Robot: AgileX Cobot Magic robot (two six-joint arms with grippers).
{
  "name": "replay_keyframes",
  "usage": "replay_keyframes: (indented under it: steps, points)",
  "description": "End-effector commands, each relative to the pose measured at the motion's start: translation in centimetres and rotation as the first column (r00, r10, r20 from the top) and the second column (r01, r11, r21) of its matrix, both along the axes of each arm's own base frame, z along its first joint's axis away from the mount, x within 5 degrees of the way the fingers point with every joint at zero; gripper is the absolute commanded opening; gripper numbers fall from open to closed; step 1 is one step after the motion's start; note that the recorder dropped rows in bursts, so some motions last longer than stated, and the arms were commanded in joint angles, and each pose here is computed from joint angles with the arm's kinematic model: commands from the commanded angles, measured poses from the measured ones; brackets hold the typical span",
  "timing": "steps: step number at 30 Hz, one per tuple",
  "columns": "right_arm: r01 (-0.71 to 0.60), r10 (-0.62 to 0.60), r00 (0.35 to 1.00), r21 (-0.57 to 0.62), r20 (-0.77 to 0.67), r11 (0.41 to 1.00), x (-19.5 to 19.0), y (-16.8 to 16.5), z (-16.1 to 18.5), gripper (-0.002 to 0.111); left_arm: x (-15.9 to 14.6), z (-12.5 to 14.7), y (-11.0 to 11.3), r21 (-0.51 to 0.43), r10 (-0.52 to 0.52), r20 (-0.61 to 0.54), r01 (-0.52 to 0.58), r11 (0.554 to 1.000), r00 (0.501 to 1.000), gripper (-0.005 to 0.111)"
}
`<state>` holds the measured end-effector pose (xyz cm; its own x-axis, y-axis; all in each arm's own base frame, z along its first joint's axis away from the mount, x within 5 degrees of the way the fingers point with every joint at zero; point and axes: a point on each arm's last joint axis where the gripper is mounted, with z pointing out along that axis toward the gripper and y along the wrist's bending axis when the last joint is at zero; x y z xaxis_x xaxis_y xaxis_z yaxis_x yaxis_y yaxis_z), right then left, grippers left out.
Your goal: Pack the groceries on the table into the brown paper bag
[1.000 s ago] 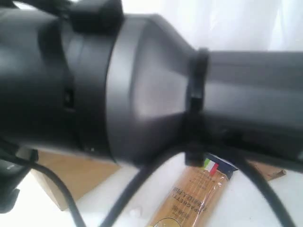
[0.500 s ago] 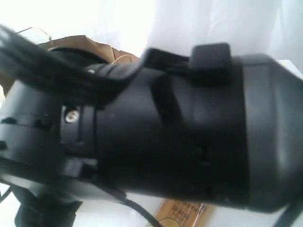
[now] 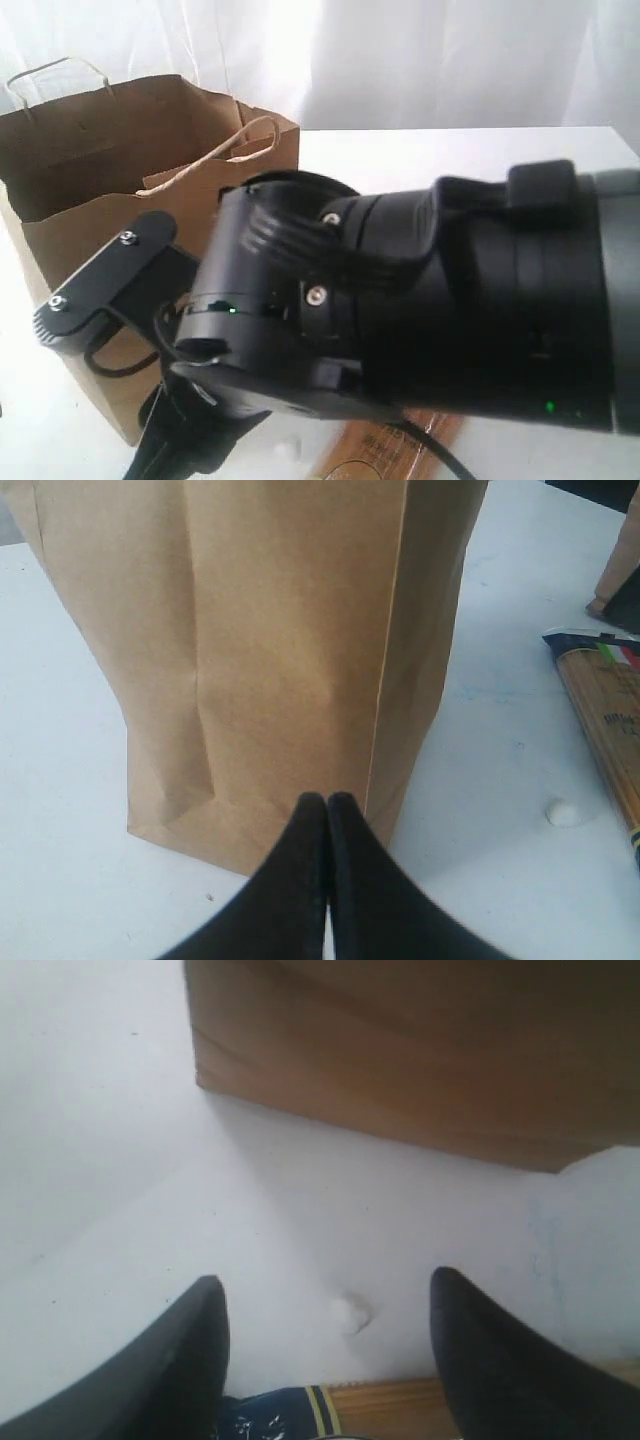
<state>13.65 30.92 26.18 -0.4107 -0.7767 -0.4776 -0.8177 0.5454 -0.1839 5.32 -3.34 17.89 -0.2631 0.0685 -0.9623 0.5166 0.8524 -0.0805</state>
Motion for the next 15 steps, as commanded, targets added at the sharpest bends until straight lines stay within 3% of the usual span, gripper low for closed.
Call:
replay_keyframes:
  steps: [1,15]
  points:
    - [0.091,-0.09,0.996,0.035,-0.025,0.995,0.8,-1.0,-1.1,0.055,0.0,0.0,0.0,-0.009,0.003,0.002,-0.003,1.0,1.0,0.0]
    - [0.172,-0.166,0.975,0.027,-0.144,0.985,1.0,-2.3,-4.8,0.055,0.0,0.0,0.0,-0.009,0.003,0.002,-0.003,1.0,1.0,0.0]
